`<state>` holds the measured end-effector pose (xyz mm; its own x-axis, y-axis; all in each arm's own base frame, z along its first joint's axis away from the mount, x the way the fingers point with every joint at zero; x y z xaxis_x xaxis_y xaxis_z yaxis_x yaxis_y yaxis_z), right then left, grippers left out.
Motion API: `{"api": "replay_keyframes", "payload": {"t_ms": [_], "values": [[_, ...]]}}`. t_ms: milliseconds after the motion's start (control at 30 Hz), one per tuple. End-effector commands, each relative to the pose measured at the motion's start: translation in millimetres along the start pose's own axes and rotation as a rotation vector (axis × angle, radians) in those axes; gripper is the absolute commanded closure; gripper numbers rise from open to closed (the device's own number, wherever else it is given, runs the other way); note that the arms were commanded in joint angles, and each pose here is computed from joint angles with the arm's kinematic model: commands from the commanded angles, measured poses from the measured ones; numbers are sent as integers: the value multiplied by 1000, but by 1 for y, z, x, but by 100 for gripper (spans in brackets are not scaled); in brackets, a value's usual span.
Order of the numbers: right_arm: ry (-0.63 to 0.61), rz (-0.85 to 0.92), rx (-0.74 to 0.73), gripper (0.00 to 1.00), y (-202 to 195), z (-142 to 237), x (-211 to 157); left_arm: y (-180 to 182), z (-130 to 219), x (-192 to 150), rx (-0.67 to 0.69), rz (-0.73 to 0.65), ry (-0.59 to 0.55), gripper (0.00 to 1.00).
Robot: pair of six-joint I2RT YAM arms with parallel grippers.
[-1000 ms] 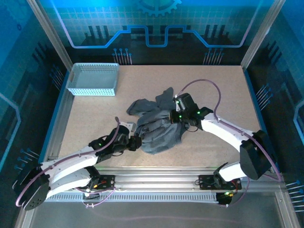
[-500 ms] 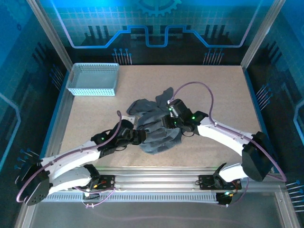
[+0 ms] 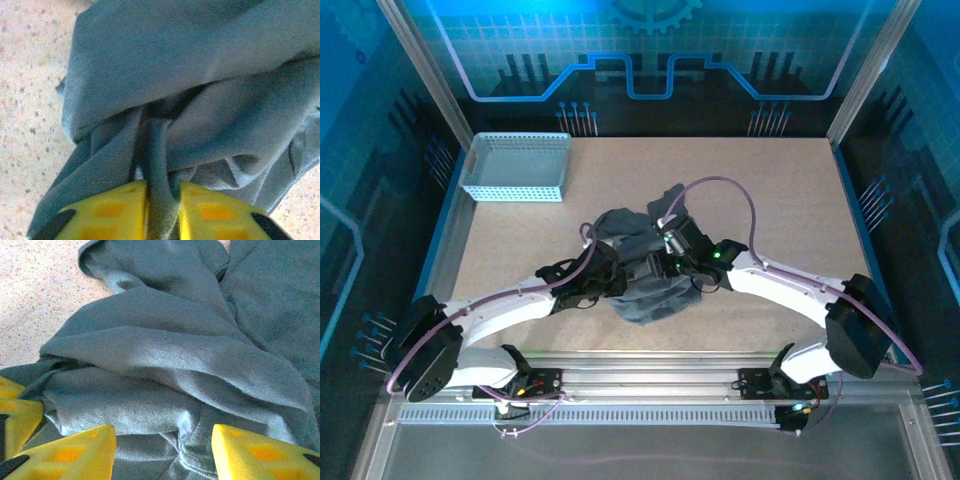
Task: Fold the inside-out t-shirt
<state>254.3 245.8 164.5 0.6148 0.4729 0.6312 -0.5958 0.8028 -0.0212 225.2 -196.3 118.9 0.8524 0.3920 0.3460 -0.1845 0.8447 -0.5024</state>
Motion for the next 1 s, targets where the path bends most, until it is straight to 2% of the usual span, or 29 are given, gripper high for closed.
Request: {"api": "replay_keyframes", "payload": {"t_ms": [0,100,300,500,800,900,967], "values": [[27,11,-1,46,4,-11,-4,-9,10,8,-14,-15,-16,91],[61,11,-31,47,-3,-20,-7,-21,27,17,-61,-55,-46,100],[44,22,-20,47,-7,-28,-1,-30,60,39,-189,-69,-96,100],[45,-13,-34,54,-20,-34,3,-28,79,53,-296,-47,-109,100],[-104,114,26,49,-8,-4,17,-30,79,63,-310,-40,-100,100],[-156,155,59,46,0,4,20,-26,72,68,-260,-36,-98,100],[-156,159,57,45,1,4,21,-16,63,75,-186,-21,-111,95]]}}
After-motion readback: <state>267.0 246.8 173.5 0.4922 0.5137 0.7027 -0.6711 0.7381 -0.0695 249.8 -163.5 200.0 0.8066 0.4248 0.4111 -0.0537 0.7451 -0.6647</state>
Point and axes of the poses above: each hand's point on the last joint's axis, 136 mm out from that joint toward the fingers, its own z axis back along the fingers, its own y axis along the line the jaws close on, x = y × z, the point moved 5 cm from there along z, back along the fingers, and after that the axes turned 15 degrees about z, right-handed, at the moved point
